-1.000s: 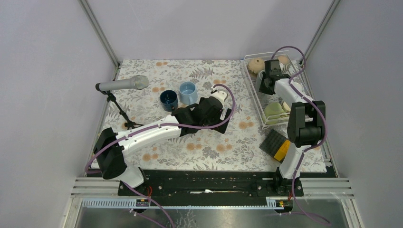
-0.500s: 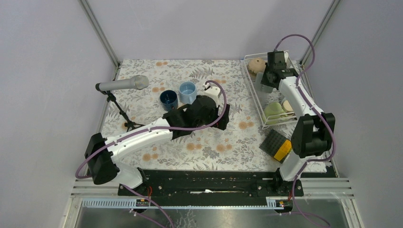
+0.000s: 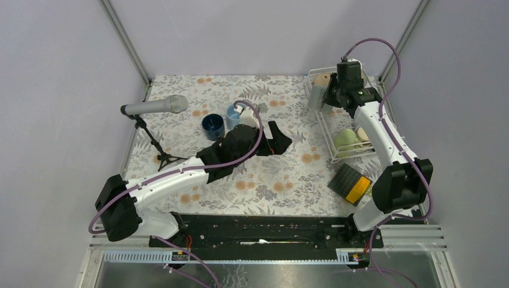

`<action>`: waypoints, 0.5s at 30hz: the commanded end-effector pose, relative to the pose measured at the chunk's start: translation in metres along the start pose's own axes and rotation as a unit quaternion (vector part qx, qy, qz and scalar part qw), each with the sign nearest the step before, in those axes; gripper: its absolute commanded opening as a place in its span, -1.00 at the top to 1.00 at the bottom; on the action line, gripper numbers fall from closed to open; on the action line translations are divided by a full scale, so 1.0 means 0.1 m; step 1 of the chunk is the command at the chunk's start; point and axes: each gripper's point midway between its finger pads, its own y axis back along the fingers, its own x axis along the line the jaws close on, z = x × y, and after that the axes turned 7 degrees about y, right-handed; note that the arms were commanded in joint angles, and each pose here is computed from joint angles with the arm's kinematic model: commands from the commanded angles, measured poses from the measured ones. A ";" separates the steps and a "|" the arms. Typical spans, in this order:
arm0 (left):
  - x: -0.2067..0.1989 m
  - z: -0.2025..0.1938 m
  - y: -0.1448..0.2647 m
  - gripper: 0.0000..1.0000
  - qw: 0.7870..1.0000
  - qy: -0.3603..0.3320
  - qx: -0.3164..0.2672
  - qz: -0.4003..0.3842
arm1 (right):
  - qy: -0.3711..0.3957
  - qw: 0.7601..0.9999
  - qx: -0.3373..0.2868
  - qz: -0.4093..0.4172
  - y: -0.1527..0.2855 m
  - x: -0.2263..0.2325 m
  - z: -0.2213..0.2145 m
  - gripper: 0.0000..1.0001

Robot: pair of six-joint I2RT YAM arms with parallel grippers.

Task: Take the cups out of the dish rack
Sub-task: Unload the cup from the dish rack.

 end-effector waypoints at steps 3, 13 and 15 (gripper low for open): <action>-0.34 0.23 0.15 -0.97 0.971 0.186 -0.072 -0.131 | -0.065 0.988 -0.083 0.116 0.54 0.42 0.48 1.00; -0.07 0.39 0.20 -0.97 0.876 0.410 -0.115 -0.227 | -0.126 0.967 -0.078 0.206 0.77 0.73 0.31 1.00; -0.06 0.46 0.21 -0.97 0.855 0.439 -0.117 -0.250 | -0.135 0.964 -0.074 0.219 0.80 0.78 0.26 1.00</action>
